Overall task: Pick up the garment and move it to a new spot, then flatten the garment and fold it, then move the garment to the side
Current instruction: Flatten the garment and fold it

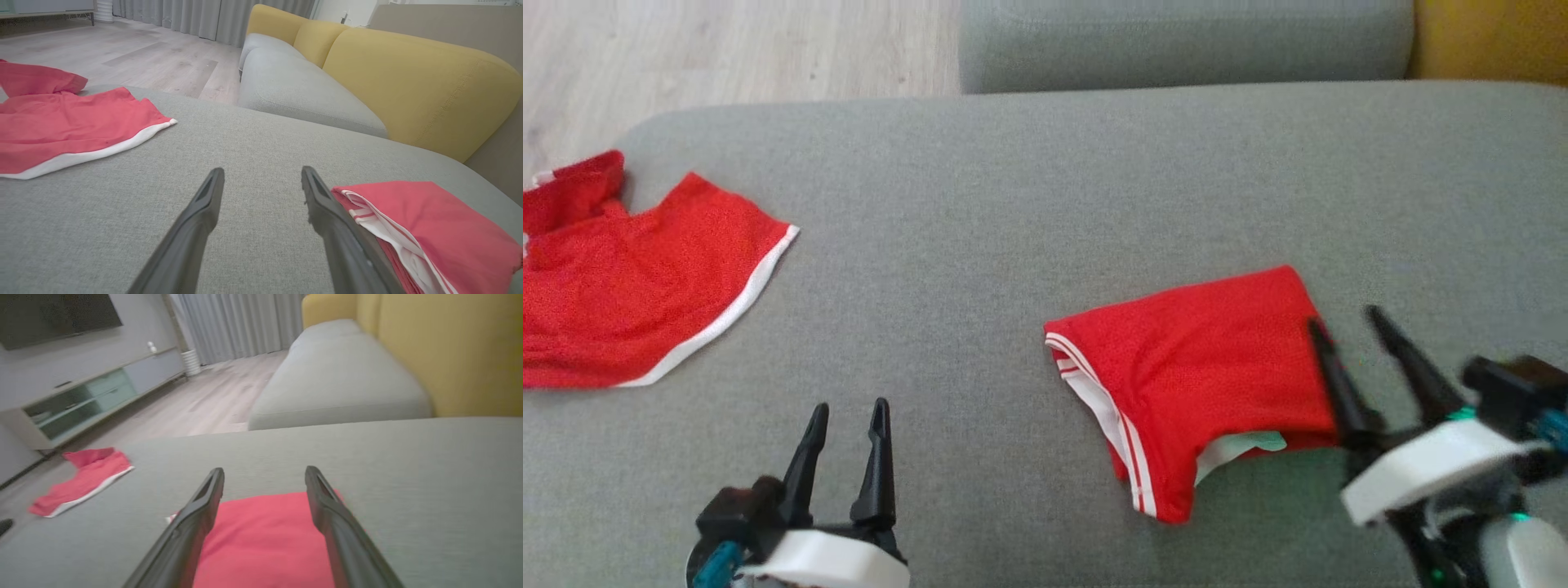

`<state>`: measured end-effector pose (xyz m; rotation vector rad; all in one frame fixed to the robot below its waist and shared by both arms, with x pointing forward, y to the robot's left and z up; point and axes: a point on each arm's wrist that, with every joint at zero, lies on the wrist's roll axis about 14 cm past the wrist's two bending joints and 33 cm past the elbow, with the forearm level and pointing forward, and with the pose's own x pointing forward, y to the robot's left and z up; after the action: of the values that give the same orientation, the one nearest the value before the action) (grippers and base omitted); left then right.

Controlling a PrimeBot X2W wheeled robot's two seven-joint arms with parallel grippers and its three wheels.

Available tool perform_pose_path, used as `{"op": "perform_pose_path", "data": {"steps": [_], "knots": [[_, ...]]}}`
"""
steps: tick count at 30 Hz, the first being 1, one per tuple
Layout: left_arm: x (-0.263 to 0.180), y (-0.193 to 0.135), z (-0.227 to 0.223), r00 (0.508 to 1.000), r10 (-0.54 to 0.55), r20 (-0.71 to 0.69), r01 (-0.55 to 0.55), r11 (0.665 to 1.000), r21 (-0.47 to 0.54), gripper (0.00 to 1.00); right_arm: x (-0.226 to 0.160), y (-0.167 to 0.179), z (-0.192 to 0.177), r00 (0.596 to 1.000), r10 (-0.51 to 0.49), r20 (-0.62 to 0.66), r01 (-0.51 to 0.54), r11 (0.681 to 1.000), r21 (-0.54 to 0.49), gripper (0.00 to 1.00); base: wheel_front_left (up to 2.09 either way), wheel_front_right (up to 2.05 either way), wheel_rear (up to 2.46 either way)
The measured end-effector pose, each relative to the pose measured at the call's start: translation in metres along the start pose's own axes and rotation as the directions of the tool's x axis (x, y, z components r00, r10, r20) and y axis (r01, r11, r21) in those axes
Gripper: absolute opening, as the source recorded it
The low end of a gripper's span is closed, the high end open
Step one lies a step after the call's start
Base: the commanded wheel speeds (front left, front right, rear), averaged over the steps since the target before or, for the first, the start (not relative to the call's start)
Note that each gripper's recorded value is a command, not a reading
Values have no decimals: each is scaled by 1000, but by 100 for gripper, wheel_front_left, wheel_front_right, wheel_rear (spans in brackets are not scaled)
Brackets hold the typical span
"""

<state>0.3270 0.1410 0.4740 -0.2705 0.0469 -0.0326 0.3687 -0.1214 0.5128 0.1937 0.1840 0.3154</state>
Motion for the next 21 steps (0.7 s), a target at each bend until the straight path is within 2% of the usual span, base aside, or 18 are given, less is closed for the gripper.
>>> {"op": "perform_pose_path", "data": {"steps": [4,8,13,21], "knots": [[-7,3,4,1000,9,16,-9,1000,1,100,-17,-34,-5,992,-119,51,124,988,-90,100,0,0,0],[-16,6,2,1000,11,13,-11,1000,23,100,-33,-58,-19,978,-194,72,205,957,-204,100,0,0,0],[-21,17,2,1000,27,13,-28,997,67,100,-41,-69,-36,970,-222,100,240,941,-237,100,0,0,0],[-25,24,1,999,37,10,-37,997,74,100,-44,-69,-57,971,-230,69,240,943,-230,100,0,0,0]]}}
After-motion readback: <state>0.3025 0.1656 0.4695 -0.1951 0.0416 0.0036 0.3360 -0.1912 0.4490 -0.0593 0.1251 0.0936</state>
